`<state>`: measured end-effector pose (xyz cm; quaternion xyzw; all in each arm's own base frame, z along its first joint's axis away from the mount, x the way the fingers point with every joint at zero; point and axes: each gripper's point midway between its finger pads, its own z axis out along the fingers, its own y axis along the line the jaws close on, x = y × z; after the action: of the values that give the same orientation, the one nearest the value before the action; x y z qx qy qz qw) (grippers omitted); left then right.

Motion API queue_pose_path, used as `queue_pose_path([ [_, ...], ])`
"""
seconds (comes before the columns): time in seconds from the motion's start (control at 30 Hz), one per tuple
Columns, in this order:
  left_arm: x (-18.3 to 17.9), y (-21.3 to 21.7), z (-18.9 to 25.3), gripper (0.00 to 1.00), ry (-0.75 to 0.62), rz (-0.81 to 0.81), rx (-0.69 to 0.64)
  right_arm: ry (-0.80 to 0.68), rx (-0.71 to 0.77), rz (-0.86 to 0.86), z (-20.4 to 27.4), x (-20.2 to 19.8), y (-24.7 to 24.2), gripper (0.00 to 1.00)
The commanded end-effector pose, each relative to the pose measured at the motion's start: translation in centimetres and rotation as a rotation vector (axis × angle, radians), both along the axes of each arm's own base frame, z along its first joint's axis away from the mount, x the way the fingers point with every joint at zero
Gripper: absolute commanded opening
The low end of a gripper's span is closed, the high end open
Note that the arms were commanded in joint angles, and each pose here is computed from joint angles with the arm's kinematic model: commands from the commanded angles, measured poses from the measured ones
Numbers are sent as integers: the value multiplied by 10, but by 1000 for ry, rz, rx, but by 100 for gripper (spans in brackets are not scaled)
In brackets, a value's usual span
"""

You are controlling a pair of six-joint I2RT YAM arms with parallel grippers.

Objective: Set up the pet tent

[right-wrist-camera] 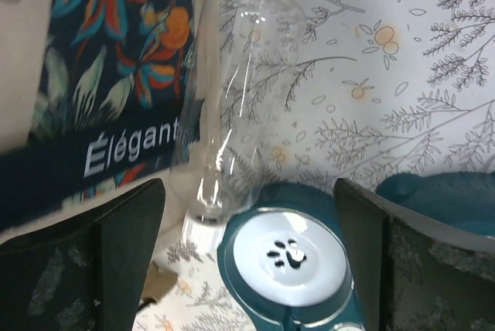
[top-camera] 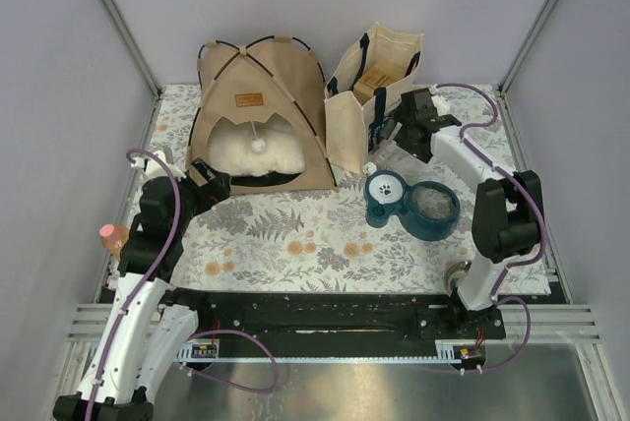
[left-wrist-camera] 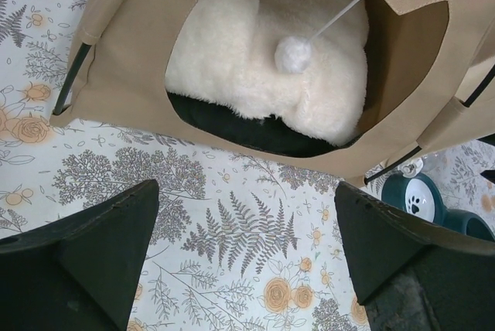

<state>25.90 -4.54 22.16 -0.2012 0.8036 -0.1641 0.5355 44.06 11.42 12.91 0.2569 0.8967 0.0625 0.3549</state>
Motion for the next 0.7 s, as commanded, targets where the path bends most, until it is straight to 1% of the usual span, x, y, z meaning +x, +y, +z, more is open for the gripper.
queue_pose_path([
  [0.0, 7, 3, 8, 99, -53, 32, -19, -81, 130, -81, 16, 39, 4, 100],
  [0.13, 8, 0, 9, 99, -63, 20, -26, -41, 186, -109, -3, 60, 0, 99],
  [0.3, 10, -2, 5, 99, -44, 7, -24, 1, 252, -131, -27, 80, 0, 99],
  [0.57, 12, -5, 0, 99, -16, -11, -23, 51, 295, -151, -55, 94, 9, 100],
  [0.63, 11, -6, 0, 99, -14, -12, -26, 62, 302, -160, -62, 95, 10, 98],
  [0.67, 11, -6, 0, 99, -14, -15, -26, 73, 304, -164, -66, 94, 10, 95],
])
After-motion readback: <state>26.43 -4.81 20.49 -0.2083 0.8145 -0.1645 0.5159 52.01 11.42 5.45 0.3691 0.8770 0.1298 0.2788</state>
